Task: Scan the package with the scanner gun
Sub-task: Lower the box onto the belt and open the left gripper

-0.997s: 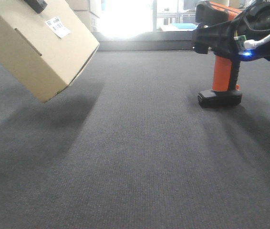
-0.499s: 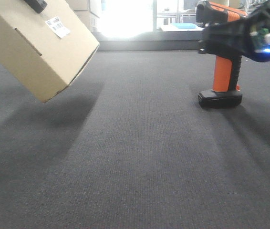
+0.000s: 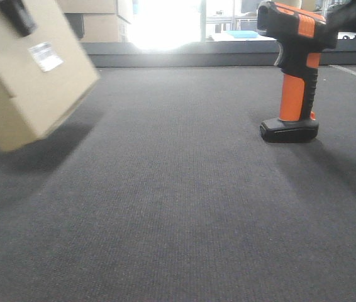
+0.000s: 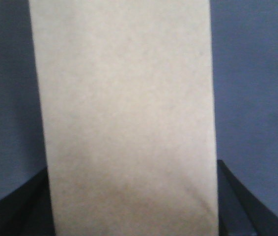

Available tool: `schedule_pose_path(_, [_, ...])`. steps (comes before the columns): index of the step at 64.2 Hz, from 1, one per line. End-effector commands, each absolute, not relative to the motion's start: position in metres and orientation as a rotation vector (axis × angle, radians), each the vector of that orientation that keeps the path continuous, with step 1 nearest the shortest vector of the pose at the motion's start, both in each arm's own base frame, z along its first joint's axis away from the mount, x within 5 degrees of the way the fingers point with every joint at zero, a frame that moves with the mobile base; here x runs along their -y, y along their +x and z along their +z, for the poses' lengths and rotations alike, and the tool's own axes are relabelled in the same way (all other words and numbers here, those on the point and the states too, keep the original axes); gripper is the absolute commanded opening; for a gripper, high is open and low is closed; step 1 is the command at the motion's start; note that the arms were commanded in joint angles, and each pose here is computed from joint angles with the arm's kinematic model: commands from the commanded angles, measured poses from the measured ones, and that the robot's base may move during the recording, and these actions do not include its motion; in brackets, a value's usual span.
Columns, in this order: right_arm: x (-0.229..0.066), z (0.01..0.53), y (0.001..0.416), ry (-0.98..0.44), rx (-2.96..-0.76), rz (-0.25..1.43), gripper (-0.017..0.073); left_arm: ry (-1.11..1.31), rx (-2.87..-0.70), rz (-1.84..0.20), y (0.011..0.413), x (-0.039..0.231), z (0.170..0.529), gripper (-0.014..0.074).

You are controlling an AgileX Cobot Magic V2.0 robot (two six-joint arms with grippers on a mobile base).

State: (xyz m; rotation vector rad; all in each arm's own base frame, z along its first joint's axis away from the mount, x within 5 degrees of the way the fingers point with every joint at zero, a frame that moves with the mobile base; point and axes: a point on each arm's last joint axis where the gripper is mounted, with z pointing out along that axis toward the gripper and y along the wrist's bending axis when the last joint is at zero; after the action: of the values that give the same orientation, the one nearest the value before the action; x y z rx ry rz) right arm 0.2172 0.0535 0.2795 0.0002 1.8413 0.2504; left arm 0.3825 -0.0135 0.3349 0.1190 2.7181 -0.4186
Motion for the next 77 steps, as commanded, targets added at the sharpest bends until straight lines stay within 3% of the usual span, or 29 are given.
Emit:
schedule_pose_path(1, [-0.048, 0.297, 0.202, -0.044, -1.763, 0.227, -0.0151, 0.119, -2.675, -0.311, 0.378, 0.01, 0.354, -0.0111])
schedule_pose_path(22, [-0.022, 0.329, 0.162, -0.08, -1.639, 0.11, -0.0151, 0.146, -2.706, -0.015, 0.382, -0.008, 0.35, -0.0111])
schedule_pose_path(48, [-0.003, 0.334, 0.146, -0.057, -1.649, -0.008, -0.0151, 0.129, -2.783, -0.005, 0.397, -0.01, 0.322, -0.0105])
schedule_pose_path(54, [-0.003, 0.334, 0.146, -0.057, -1.648, -0.009, -0.0151, 0.125, -2.8, -0.004, 0.4, -0.011, 0.315, -0.0015])
schedule_pose_path(58, [-0.003, 0.334, 0.146, -0.056, -1.646, -0.009, -0.0151, 0.124, -2.804, -0.005, 0.401, -0.011, 0.313, 0.0097])
schedule_pose_path(70, [-0.003, 0.334, 0.146, -0.056, -1.646, -0.009, -0.0151, 0.124, -2.8, -0.004, 0.4, -0.011, 0.315, 0.0618])
schedule_pose_path(77, [-0.003, 0.334, 0.146, -0.055, -1.644, -0.01, -0.0151, 0.125, -2.782, 0.018, 0.396, -0.012, 0.323, 0.0538])
